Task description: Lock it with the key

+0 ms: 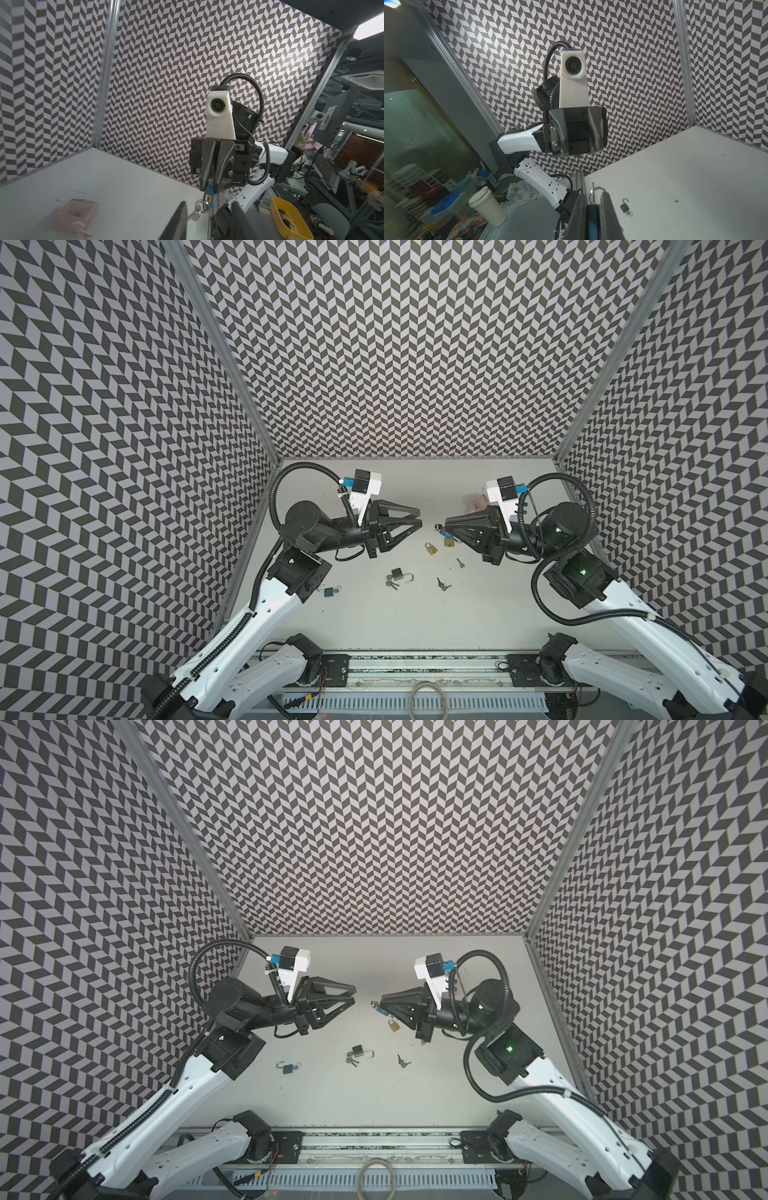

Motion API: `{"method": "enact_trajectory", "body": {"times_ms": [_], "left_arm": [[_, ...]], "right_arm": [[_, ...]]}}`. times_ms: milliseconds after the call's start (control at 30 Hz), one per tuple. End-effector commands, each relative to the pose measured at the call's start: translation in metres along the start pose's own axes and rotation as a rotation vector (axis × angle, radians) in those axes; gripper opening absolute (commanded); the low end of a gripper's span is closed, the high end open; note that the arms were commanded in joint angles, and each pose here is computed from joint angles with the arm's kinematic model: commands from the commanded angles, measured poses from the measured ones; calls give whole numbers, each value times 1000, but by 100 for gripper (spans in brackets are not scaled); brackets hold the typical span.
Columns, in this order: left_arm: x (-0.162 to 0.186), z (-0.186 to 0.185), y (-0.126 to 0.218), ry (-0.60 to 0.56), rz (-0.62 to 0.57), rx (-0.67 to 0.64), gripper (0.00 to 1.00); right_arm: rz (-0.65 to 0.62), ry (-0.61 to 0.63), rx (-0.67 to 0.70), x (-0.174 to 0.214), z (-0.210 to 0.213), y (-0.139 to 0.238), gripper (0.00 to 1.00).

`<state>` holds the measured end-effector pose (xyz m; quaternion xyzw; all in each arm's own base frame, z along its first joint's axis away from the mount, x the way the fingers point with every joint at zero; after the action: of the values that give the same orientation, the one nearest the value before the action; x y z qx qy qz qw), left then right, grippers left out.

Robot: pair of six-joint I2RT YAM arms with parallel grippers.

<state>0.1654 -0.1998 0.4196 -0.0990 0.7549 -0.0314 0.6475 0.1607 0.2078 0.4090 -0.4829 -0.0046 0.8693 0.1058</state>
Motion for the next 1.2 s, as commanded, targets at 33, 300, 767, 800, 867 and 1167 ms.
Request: {"method": "enact_trajectory", "body": {"times_ms": [33,300,767,800,867,1167], "left_arm": [[3,-7,-7,-25,-16,14,71],[6,-7,-21,-29,12,63,89],[14,-11,-35,-20,40,103,32],[16,-9,-34,-16,47,81,27],[20,6,-28,4,63,-41,33],[61,74,40,143,154,-673,79]], "right_arm": [[-127,-9,-93,-13,14,6,0],[-33,-6,-154,-10,16,-3,0],[-32,-36,-191,-10,17,-6,0],[-44,-34,-171,-10,15,-5,0],[-76,-39,-68,-10,4,-4,0],[-145,-83,570,23,-67,32,33]]}}
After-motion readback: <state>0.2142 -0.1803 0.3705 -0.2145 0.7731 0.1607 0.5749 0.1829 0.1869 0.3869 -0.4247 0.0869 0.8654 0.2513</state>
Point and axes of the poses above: each gripper's point midway between its finger pads, its own y axis back along the fingers, its own z axis along the line the jaws close on, x = y × z, the point moved 7 cm from there along y, back along the fingers, and after that the axes turned 11 degrees about -y, right-handed, at the moved point
